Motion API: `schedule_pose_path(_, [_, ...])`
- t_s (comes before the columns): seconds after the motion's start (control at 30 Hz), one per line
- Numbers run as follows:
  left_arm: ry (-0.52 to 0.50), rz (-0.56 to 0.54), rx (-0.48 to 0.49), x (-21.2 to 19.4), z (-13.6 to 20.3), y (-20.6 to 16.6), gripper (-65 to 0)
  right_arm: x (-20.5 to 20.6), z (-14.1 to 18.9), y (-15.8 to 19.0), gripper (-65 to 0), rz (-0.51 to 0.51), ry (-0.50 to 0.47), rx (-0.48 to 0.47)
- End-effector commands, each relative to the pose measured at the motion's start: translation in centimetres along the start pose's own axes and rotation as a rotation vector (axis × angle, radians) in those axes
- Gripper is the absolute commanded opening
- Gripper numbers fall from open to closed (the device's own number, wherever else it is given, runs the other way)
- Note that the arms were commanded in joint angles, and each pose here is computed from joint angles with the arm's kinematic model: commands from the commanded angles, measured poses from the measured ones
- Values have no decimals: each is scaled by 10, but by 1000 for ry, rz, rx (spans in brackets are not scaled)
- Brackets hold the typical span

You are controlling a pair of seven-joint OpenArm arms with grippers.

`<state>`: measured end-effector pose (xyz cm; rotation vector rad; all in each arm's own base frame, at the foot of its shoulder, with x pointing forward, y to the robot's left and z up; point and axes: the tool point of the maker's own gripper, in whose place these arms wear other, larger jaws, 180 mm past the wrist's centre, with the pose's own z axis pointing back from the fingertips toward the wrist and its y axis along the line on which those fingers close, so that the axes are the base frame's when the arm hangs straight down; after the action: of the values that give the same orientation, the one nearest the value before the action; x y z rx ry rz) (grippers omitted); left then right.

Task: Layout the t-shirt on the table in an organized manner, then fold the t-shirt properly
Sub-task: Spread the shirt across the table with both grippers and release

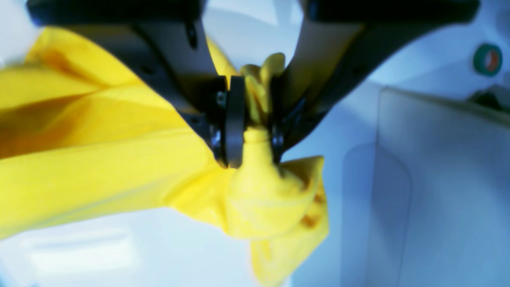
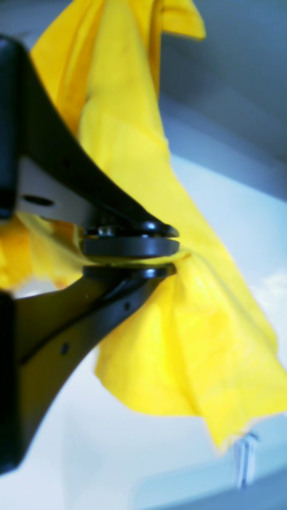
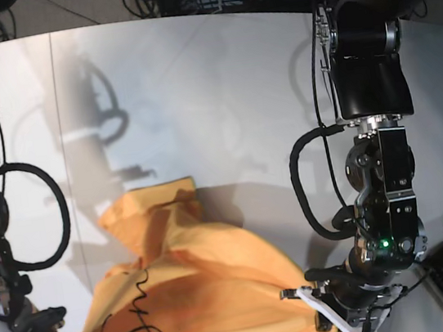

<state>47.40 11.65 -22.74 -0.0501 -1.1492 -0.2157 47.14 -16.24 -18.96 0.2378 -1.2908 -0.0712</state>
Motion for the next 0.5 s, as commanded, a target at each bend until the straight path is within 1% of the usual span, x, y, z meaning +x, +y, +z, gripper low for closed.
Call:
schedule_pose_path(0.0, [-52, -8, 25, 12, 9, 4, -650, 29, 12, -8, -650, 13, -99, -18])
schedule_pose_path(0.07, [-43, -11, 16, -7, 22, -4, -650, 29, 34, -15, -650, 9, -132, -31])
schedule_pose_path(0.1, [-21, -12, 12, -23, 29, -8, -650, 20, 44, -16, -650, 5, -127, -34])
schedule_pose_path(0.17, [41, -9, 3, -62, 42, -15, -650, -10, 62, -19, -650, -3, -82, -44])
schedule_pose_path(0.23, [144, 13, -5, -113, 53, -21, -650, -64, 75, -21, -650, -44, 26, -60])
schedule_pose_path(0.37, [374, 49, -29, -211, 73, -34, -650, -196, 96, -24, -650, -226, 303, -138])
schedule_pose_path(0.4, [425, 58, -33, -231, 76, -37, -650, -222, 100, -25, -650, -253, 349, -149])
schedule_pose_path(0.47, [488, 70, -38, -256, 82, -40, -650, -258, 110, -21, -650, -281, 398, -142])
